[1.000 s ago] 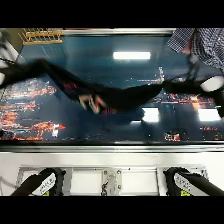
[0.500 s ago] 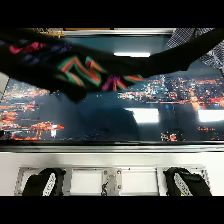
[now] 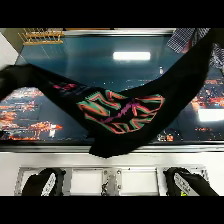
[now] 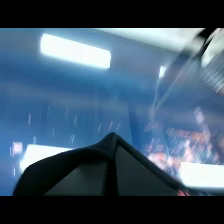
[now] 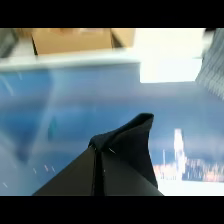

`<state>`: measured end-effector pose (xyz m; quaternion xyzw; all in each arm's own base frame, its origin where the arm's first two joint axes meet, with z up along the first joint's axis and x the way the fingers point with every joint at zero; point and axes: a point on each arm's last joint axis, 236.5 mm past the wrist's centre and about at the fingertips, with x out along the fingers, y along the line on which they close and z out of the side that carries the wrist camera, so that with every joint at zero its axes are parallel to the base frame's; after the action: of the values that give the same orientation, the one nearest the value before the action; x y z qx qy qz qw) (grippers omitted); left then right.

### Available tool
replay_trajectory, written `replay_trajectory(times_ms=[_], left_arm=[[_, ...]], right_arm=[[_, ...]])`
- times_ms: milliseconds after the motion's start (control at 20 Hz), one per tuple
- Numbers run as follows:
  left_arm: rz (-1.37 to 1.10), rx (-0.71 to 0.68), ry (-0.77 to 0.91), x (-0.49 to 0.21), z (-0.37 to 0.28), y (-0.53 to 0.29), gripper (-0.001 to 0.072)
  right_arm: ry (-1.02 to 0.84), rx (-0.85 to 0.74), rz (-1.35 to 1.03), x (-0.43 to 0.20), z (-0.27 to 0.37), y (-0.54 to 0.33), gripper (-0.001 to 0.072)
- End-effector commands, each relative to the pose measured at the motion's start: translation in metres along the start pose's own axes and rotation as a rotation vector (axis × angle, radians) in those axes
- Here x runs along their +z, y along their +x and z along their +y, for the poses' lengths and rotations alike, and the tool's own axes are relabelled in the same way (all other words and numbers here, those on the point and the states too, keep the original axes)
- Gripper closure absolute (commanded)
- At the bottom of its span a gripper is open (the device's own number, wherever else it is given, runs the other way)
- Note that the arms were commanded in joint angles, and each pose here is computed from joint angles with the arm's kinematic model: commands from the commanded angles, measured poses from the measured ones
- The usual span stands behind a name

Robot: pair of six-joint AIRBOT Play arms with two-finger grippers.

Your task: Fold the clothes and pants, and hang the long-sleeved shirts on hangers.

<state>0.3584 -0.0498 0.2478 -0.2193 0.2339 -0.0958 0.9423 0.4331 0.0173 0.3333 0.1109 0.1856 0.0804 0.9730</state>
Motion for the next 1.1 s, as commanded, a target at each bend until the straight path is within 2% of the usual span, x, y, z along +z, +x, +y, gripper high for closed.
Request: replay_trajectory(times_ms=[0, 50, 300, 500, 700, 800, 1050], left_arm=[[0.160, 0.080, -0.103, -0.062, 0.054, 0.087, 0.0702], [0.188, 0.101, -0.125, -0.072, 0.067, 0.108, 0.0702], [0.370, 0.169, -0.185, -0.117, 0.108, 0.162, 0.0702], [0.479, 0.193, -0.217, -0.153, 0.124, 0.177, 0.0702], [0.502, 0.202, -0.226, -0.162, 0.129, 0.182, 0.0702], [0.501, 0.201, -0.226, -0.161, 0.129, 0.181, 0.0702], [0.503, 0.201, -0.226, -0.162, 0.129, 0.181, 0.0702]], right_arm=[[0.091, -0.037, 0.227, -0.072, -0.047, 0.092, 0.0386], [0.119, -0.045, 0.293, -0.094, -0.059, 0.106, 0.0158], [0.110, -0.096, 0.683, -0.205, -0.106, 0.071, 0.0149], [0.309, -0.155, 0.901, -0.343, -0.110, 0.017, 0.0149], [0.500, -0.102, 1.042, -0.459, -0.065, -0.013, 0.0149], [0.540, -0.081, 1.045, -0.485, -0.045, -0.011, 0.0149], [0.495, -0.014, 0.966, -0.489, -0.005, 0.023, 0.0151]])
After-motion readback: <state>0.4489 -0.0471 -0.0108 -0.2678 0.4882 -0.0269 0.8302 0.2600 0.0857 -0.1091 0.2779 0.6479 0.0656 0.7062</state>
